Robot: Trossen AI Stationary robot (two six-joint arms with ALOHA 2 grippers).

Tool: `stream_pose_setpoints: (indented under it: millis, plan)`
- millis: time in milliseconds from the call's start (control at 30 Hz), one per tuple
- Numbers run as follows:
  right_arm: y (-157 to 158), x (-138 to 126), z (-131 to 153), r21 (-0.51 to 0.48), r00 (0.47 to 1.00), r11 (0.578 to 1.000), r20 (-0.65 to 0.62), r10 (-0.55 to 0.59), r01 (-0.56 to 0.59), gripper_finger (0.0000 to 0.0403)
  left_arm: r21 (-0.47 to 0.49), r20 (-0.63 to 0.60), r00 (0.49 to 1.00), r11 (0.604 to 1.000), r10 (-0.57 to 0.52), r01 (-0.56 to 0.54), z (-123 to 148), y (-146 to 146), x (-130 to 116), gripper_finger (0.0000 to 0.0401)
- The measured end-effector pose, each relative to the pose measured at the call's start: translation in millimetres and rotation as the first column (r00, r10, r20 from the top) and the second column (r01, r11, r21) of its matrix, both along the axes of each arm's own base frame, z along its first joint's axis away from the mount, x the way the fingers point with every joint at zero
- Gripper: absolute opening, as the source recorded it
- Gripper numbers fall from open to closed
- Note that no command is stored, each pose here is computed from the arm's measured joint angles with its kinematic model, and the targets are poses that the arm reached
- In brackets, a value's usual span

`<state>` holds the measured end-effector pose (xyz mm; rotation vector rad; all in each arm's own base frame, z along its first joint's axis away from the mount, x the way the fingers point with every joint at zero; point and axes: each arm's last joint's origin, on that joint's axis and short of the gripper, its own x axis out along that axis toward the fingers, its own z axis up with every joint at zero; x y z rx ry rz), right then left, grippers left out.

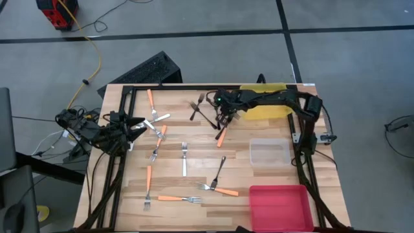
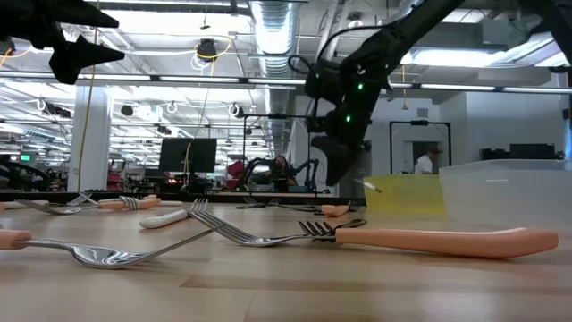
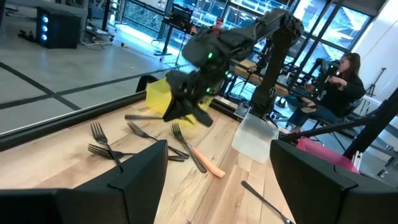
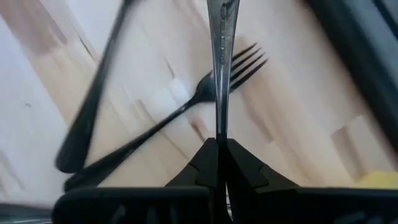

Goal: Sort silverware by color (type)
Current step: Put the black fork into the red bin

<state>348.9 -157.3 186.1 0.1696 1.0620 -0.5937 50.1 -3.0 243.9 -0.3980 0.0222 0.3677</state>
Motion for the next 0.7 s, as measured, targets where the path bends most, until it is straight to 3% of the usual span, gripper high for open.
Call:
stream_pose_setpoints:
  millis: [367,700]
  plan:
    - [32,-12,66,-0.065,0.985,0.996,0.154,0.074,-0.064,0.0035,0.005,-0.007,1.000,1.000,0.004,-0.004,-1,0,0,0.0268]
    - [93,-34,109,-0.046,0.963,0.984,0.200,0.178,-0.172,0.0035,0.007,-0.006,1.000,1.000,0.019,-0.019,-1,1,0,0.0268]
